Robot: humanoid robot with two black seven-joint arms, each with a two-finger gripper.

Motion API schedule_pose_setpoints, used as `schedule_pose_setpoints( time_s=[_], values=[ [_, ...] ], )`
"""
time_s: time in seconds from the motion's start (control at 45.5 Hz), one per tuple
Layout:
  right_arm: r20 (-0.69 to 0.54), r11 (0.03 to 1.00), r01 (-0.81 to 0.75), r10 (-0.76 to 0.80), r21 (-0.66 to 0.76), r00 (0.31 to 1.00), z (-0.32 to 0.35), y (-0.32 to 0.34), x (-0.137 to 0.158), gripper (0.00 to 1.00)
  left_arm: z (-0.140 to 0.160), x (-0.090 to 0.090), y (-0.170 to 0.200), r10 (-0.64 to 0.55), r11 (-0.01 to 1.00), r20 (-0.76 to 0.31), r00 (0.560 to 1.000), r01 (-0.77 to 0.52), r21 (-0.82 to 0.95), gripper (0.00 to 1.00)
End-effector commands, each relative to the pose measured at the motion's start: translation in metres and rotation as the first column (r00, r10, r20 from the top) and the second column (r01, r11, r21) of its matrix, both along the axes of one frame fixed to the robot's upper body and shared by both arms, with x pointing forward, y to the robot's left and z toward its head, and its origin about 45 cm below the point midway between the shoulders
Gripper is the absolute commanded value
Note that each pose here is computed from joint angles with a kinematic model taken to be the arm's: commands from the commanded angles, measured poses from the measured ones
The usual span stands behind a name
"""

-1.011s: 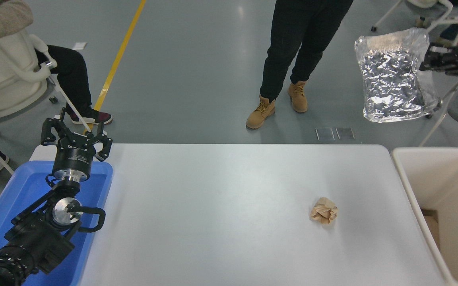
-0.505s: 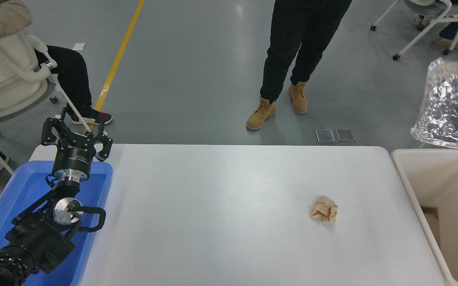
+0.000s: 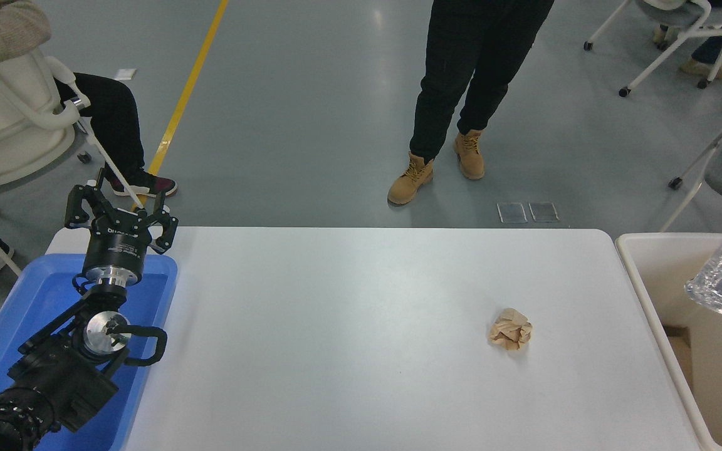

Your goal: Pick up foil plate and place in dustbin

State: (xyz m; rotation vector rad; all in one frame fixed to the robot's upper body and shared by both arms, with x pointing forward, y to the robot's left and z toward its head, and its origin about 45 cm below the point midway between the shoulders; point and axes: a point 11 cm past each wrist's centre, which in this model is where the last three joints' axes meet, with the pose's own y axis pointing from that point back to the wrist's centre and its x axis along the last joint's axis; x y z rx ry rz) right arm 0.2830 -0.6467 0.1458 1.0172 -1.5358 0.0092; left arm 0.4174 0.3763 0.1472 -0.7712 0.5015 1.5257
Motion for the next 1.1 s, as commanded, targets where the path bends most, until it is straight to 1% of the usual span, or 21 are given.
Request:
schedule_pose_setpoints(
  time_s=[0.0,0.286,0.791,0.813,0.857,0.879,0.901,0.967,1.033,1.077],
  values=[
    [-0.026,0.996,0.086,-0.086,0.013,0.996,-0.037,-0.003,-0.047,0.0,0.0,0.0,0.0,0.0,1.0,0.0,1.0,0.0,0.0,0.99],
    [-0.034,0.996,0.093,-0.092,0.012,0.995,-0.05,0.003,-0.055,0.0,0.0,0.0,0.0,0.0,1.0,0.0,1.0,0.0,0.0,0.99],
    [-0.026,0.996,0.088,-0.087,0.008,0.996,-0.053,0.007,-0.051,0.0,0.0,0.0,0.0,0.002,1.0,0.0,1.0,-0.002,0.0,0.99],
    [-0.023,0.996,0.09,-0.09,0.003,0.996,-0.052,0.007,-0.051,0.06,0.0,0.0,0.0,0.001,1.0,0.0,1.0,-0.001,0.0,0.99],
    [-0.008,0.996,0.093,-0.093,-0.015,0.996,-0.049,0.006,-0.049,0.37,0.0,0.0,0.0,0.001,1.0,0.0,1.0,-0.001,0.0,0.99],
    [-0.003,0.995,0.095,-0.095,-0.026,0.995,-0.048,0.005,-0.048,0.48,0.0,0.0,0.0,0.001,1.0,0.001,1.0,-0.001,-0.001,0.99],
    [0.004,0.995,0.095,-0.095,-0.034,0.995,-0.047,0.005,-0.047,0.54,0.0,0.0,0.0,0.002,1.0,0.0,1.0,-0.002,0.0,0.99],
    [0.016,0.994,0.097,-0.096,-0.05,0.995,-0.045,0.005,-0.045,0.64,0.0,0.0,0.0,0.0,1.0,0.0,1.0,0.0,0.0,0.99],
    [0.027,0.994,0.092,-0.091,-0.052,0.996,-0.042,0.007,-0.039,0.77,0.0,0.0,0.0,0.0,1.0,0.001,1.0,0.0,0.0,0.99],
    [0.038,0.995,0.087,-0.085,-0.052,0.996,-0.039,0.008,-0.033,0.82,0.0,0.0,0.0,0.002,1.0,0.0,1.0,-0.002,0.0,0.99]
  ],
)
